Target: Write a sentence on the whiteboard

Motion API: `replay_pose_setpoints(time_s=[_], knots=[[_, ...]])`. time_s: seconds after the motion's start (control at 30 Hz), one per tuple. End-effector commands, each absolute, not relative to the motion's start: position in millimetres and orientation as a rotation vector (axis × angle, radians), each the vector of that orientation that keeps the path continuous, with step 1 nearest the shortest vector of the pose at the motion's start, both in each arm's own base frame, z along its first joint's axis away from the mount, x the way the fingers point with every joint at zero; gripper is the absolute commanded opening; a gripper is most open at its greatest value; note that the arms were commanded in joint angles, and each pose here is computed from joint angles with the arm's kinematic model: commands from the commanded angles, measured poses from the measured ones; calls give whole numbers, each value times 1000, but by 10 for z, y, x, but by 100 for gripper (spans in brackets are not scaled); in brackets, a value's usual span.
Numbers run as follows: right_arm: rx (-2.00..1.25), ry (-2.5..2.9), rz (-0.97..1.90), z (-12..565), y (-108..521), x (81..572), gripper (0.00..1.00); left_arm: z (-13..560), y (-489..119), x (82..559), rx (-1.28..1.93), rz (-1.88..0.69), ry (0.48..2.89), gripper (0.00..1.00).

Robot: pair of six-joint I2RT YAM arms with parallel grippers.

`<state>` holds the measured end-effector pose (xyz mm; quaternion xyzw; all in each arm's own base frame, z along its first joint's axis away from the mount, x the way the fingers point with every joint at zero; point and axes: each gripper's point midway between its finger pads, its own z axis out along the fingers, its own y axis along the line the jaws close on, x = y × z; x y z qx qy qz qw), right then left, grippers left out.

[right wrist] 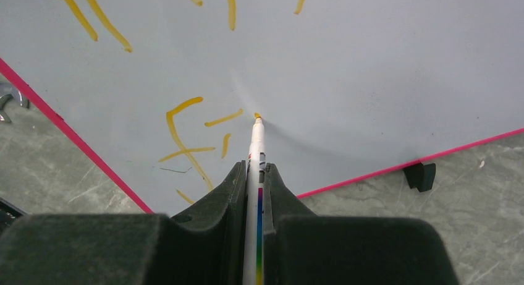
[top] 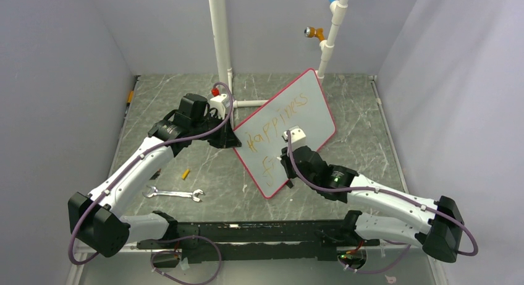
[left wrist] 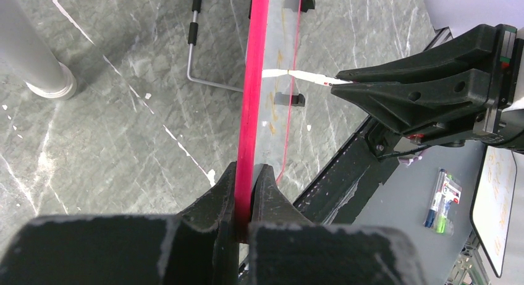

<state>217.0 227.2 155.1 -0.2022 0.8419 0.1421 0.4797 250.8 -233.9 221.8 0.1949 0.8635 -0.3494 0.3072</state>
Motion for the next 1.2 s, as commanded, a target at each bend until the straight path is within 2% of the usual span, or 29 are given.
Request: replay_pose_setpoints(time_s=[0.0,0.4,1.17], knots=[[-469,2071,415,1466,2324,2115,0,1725,-1713,2827,612,-374,2346,0],[-441,2088,443,1424,2262,2037,0,1719,-1718,2827,612,-377,2349,0],[-403,2004,355,1811,2257,2404,0,1696,-1717,2833,615,-369,2356,0]])
